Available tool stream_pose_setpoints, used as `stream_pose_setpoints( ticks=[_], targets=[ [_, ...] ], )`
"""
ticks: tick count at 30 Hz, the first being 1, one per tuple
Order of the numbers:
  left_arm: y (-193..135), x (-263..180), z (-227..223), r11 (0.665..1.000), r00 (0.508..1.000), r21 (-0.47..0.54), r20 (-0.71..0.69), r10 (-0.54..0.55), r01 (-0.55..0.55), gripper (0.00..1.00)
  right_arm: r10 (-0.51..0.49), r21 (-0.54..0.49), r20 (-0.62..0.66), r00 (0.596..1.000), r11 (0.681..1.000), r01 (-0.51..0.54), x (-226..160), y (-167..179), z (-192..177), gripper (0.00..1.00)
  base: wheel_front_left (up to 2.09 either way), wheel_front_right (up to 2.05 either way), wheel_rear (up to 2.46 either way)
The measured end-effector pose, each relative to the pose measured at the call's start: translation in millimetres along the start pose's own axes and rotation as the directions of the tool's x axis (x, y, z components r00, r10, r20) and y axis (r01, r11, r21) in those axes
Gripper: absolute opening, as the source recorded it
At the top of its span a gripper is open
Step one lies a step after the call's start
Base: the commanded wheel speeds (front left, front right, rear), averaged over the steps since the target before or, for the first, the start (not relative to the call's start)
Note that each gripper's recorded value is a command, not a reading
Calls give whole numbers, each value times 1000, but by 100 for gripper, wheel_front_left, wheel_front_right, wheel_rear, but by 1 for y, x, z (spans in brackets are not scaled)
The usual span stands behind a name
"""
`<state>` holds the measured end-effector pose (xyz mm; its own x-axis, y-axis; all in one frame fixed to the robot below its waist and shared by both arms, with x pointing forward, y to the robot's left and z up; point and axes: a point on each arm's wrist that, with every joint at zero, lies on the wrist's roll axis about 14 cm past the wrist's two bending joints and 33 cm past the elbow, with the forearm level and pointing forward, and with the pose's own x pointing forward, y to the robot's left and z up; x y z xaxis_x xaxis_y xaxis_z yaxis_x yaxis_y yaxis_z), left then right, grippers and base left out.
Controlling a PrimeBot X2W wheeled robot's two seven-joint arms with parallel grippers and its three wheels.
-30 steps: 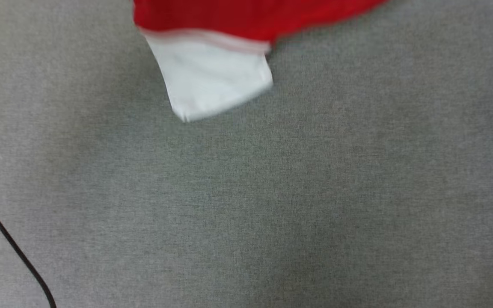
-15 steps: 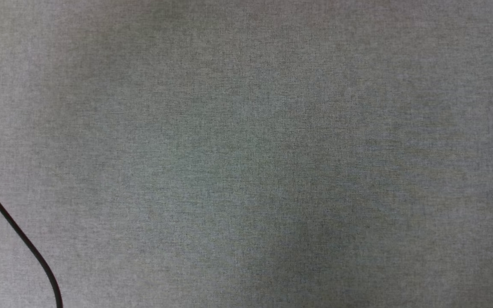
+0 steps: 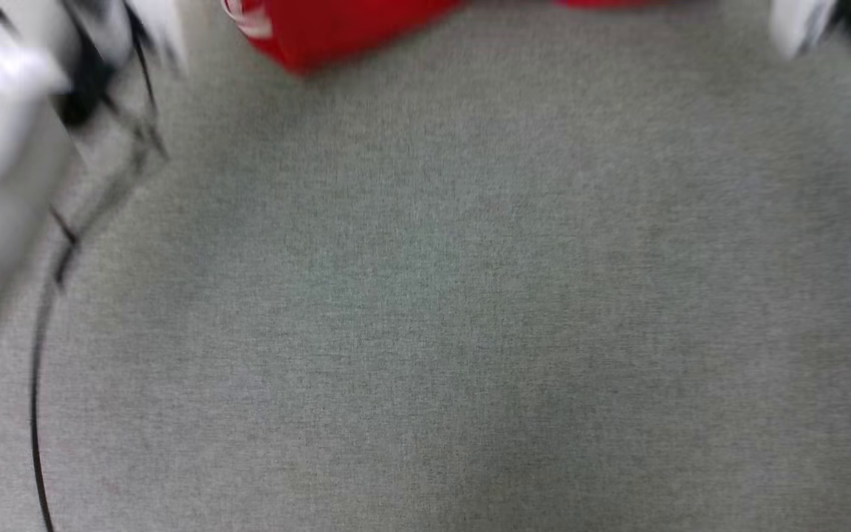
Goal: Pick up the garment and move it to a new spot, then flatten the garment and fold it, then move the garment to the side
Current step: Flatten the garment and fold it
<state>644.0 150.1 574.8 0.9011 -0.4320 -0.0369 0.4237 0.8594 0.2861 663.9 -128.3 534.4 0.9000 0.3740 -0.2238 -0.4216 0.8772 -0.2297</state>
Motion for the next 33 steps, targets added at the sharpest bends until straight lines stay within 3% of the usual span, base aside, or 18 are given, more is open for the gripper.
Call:
stream_pose_setpoints(
  ticks=[4,10,21,33],
  targets=[
    [-38,-36,-45,998,996,-62,-84,-32,27,0,56,25,-83,995,998,-54,-27,26,-44,0,0,0,0],
    [-83,-104,-78,988,984,-149,-164,-65,40,0,96,61,-163,982,994,-87,-80,44,-86,0,0,0,0],
    [-152,-245,-104,959,939,-281,-334,-80,-18,0,148,125,-241,959,985,-121,-181,71,-129,0,0,0,0],
    [-213,-349,-120,899,877,-419,-471,-96,-127,0,184,235,-337,923,966,-106,-284,97,-179,0,0,0,0]
  ],
)
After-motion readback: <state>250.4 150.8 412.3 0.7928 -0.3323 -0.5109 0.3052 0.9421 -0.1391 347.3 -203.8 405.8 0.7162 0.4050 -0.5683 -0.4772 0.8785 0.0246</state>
